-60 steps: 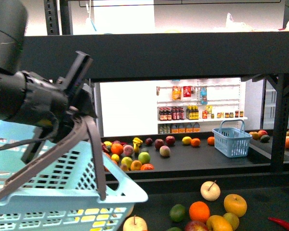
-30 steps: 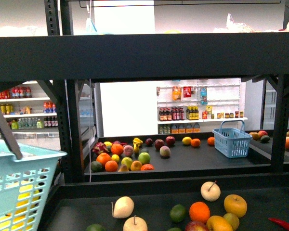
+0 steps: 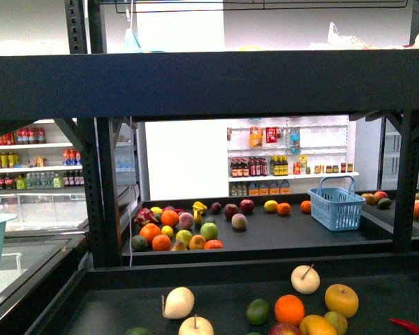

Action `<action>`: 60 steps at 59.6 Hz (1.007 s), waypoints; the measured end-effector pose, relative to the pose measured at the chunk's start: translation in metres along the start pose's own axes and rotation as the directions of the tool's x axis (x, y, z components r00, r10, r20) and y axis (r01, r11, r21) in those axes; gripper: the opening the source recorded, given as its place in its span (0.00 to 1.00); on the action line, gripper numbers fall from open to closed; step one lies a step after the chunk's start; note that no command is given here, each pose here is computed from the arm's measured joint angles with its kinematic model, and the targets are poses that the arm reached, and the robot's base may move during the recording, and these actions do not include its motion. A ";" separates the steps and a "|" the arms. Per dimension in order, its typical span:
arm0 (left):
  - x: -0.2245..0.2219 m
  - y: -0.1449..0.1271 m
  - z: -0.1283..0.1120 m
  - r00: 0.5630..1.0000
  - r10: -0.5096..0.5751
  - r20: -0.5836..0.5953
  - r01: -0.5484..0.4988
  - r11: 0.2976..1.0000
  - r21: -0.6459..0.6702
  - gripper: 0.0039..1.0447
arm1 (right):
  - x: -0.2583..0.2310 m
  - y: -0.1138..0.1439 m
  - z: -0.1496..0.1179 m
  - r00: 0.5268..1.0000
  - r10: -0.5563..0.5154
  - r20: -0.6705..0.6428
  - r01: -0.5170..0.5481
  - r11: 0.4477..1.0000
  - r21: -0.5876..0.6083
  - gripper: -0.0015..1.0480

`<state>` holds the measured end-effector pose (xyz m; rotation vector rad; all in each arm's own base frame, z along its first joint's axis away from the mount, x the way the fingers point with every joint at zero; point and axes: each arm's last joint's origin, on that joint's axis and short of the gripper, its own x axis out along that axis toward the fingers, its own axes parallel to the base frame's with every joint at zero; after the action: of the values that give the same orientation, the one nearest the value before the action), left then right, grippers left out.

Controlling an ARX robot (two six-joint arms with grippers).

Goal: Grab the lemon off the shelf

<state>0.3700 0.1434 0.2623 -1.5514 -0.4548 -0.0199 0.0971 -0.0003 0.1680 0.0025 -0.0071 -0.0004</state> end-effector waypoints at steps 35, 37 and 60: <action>0.001 0.053 0.032 0.990 -0.075 0.116 0.077 0.997 -0.014 0.07 | 0.000 0.000 0.000 1.000 0.000 0.000 0.000 1.000 0.000 0.98; 0.001 0.056 0.032 0.990 -0.076 0.114 0.078 0.997 -0.015 0.07 | 0.000 0.000 0.000 1.000 0.000 0.000 0.000 1.000 0.000 0.98; -0.004 0.073 0.030 0.993 -0.021 0.120 0.018 1.000 0.025 0.32 | 0.000 0.000 0.000 1.000 0.000 0.000 0.000 1.000 0.000 0.98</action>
<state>0.3795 0.1736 0.1899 -1.5302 -0.5635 0.0645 0.0971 -0.0002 0.1680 0.0028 -0.0071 0.0000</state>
